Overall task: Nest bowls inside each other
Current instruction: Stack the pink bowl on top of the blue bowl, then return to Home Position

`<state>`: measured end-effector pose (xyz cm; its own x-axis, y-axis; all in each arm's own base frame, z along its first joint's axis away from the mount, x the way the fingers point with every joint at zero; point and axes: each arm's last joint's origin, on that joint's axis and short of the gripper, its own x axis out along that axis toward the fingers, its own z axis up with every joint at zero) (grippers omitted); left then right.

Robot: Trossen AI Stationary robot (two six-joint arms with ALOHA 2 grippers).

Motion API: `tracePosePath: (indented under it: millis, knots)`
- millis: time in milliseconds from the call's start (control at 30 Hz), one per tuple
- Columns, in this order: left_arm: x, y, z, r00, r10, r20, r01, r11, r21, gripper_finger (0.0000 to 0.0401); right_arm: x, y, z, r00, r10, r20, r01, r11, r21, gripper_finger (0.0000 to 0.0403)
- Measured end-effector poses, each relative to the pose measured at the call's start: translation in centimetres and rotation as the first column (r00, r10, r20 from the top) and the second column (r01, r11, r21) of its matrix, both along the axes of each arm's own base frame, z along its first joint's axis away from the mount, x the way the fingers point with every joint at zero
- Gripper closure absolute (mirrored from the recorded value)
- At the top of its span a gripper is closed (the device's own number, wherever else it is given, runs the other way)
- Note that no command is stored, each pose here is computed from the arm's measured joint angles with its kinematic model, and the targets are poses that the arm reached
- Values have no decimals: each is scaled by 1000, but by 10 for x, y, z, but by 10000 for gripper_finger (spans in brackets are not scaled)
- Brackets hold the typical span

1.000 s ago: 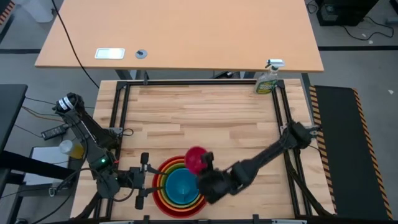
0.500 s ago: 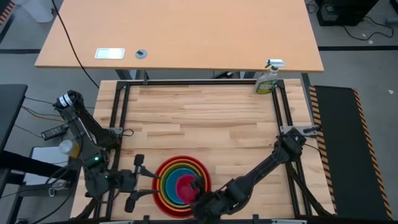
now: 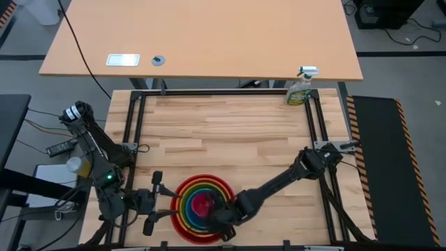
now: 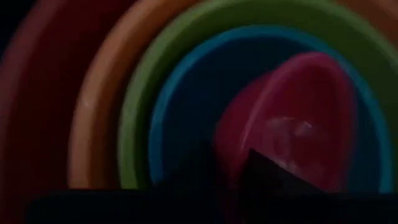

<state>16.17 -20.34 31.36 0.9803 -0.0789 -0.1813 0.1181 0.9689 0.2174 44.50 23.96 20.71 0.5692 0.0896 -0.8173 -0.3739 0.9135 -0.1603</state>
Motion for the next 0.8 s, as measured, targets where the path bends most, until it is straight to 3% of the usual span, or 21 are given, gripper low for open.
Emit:
tracePosePath:
  millis: [200, 333, 433, 600, 800]
  knots:
    - [0, 0, 0, 1000, 1, -3, -1, 1000, 1, 188, 7, -13, -1, 998, 4, -62, 3, 993, 120, 244]
    - [0, 0, -1, 1000, 1, -3, -1, 1000, 2, 188, -1, -18, 15, 995, -54, -80, 63, 991, 115, 207]
    - [0, 0, -1, 1000, 1, -5, -1, 1000, 5, 188, -13, -19, 35, 994, -81, -67, 86, 993, 80, 201]
    - [0, 1, -9, 1000, 4, -19, -4, 1000, 20, 188, -31, -27, 54, 987, -151, -60, 147, 987, -61, 206]
    - [0, 2, -14, 1000, 10, -27, -9, 1000, 22, 189, -52, -50, 63, 977, -209, -37, 204, 972, -115, 207]
